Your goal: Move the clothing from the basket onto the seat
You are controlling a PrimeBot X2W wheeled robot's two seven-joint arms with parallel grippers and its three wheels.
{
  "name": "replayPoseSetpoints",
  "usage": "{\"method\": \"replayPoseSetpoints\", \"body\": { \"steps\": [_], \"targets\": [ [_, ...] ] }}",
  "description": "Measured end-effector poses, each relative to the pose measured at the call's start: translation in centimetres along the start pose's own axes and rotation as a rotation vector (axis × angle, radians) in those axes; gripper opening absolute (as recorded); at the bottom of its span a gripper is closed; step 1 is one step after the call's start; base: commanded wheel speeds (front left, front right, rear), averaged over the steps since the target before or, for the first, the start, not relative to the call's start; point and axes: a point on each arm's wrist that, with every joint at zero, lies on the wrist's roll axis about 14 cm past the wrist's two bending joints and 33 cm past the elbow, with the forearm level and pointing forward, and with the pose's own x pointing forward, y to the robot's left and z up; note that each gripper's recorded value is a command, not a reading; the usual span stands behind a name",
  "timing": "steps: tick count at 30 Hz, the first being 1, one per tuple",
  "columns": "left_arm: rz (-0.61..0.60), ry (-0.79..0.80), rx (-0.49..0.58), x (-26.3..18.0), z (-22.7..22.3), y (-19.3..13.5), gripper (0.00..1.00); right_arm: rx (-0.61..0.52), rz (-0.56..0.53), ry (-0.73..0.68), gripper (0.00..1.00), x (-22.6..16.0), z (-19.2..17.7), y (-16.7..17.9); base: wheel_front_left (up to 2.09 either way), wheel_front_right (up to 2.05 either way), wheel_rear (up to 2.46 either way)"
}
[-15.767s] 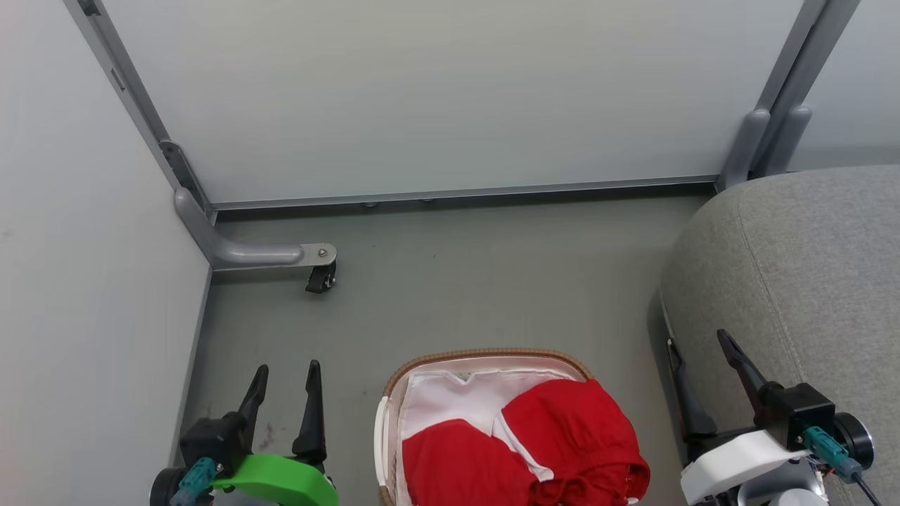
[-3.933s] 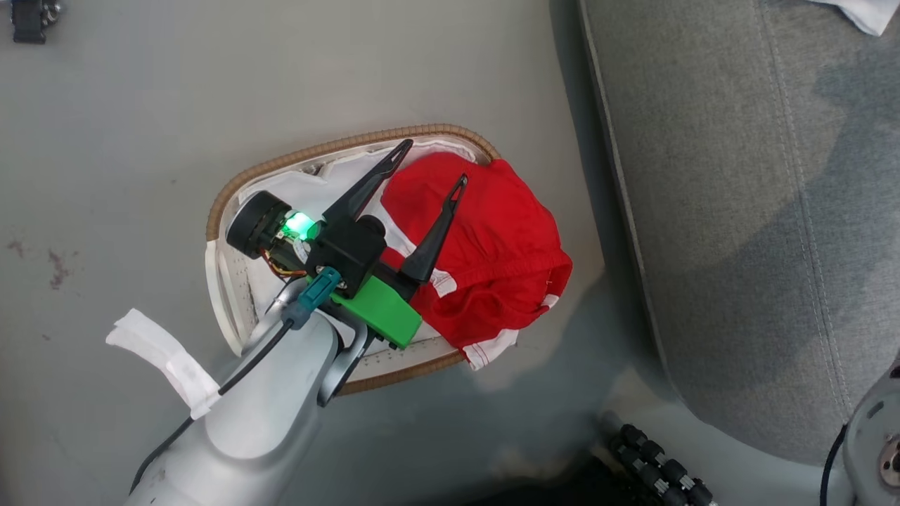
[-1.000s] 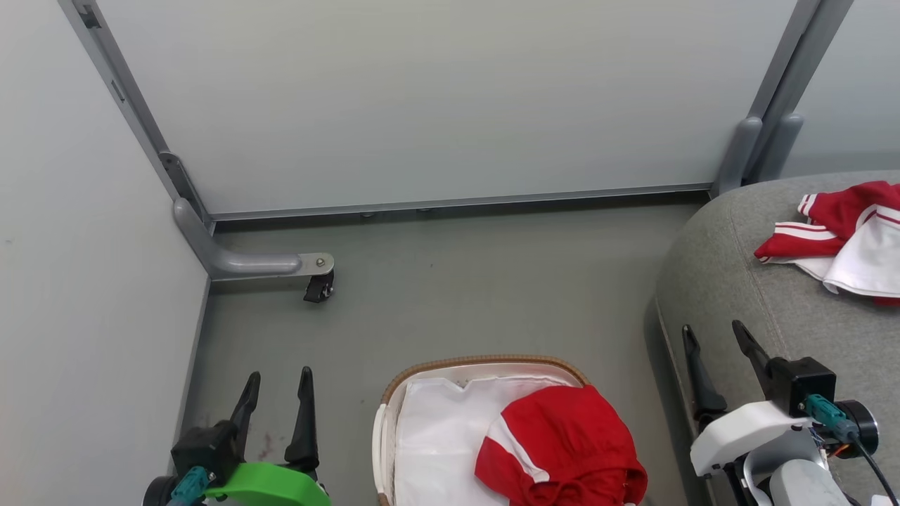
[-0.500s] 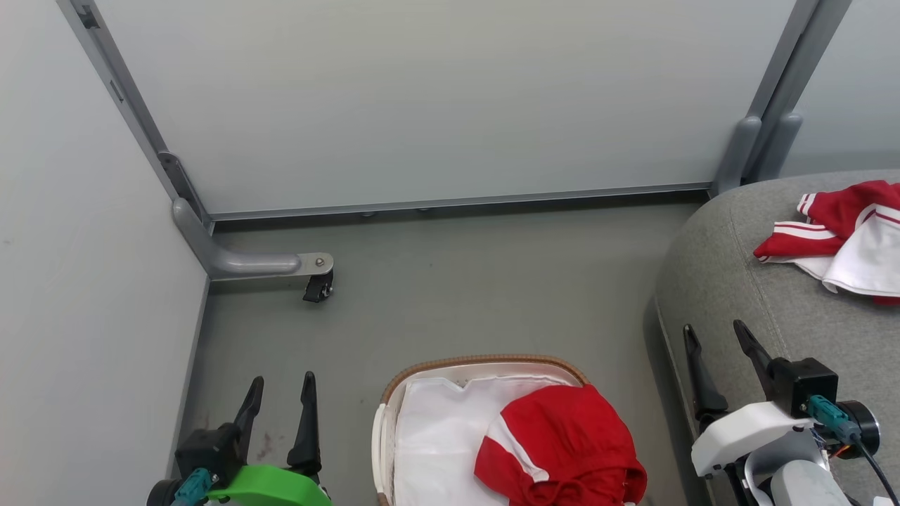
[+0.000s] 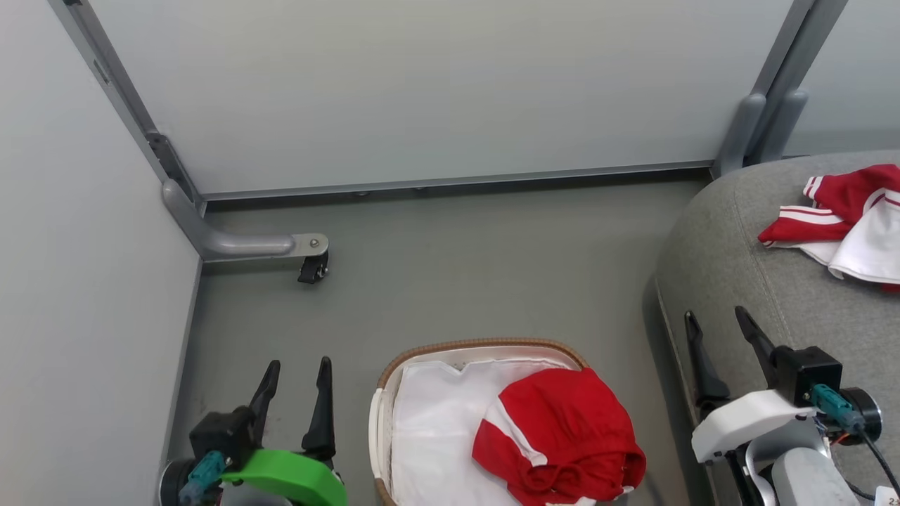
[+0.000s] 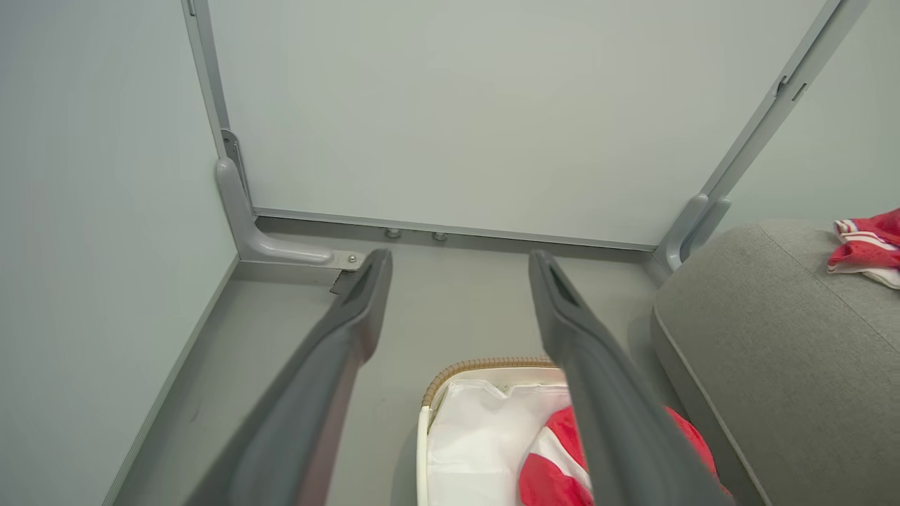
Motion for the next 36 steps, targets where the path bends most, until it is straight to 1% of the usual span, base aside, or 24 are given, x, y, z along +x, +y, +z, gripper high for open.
{"method": "replayPoseSetpoints", "body": {
  "steps": [4, 9, 15, 19, 22, 29, 34, 36],
  "targets": [
    [-0.058, 0.021, 0.006, 1.7, -0.4, -1.5, 1.0, -0.004, -0.018, -0.013, 1.0, 1.0, 0.3, -0.7, 0.0, 0.0, 0.0],
    [-0.184, 0.076, 0.043, 4.8, -1.9, -4.7, 1.0, -0.03, -0.064, -0.042, 1.0, 3.1, 1.0, -2.5, 0.0, 0.0, 0.0],
    [-0.32, 0.21, 0.069, 7.7, -6.1, -7.8, 1.0, -0.05, -0.124, -0.085, 1.0, 5.8, 1.7, -4.9, 0.0, 0.0, 0.0],
    [-0.433, 0.307, 0.093, 9.0, -9.5, -10.2, 1.0, -0.063, -0.16, -0.077, 1.0, 7.0, 0.8, -6.5, 0.0, 0.0, 0.0],
    [-0.491, 0.433, 0.101, 8.8, -13.2, -11.0, 1.0, -0.065, -0.18, -0.063, 1.0, 7.8, -0.2, -7.4, 0.0, 0.0, 0.0],
    [-0.628, 0.709, 0.175, 7.1, -21.2, -11.9, 1.0, -0.058, -0.192, -0.031, 1.0, 9.7, -2.8, -8.5, 0.0, 0.0, 0.0],
    [-0.702, 0.842, 0.214, 6.0, -25.7, -11.9, 1.0, -0.072, -0.184, -0.019, 1.0, 10.9, -4.2, -8.8, 0.0, 0.0, 0.0],
    [-0.73, 0.869, 0.221, 5.9, -27.0, -12.0, 1.0, -0.079, -0.181, -0.021, 1.0, 11.4, -4.6, -9.0, 0.0, 0.0, 0.0]
  ]
}}
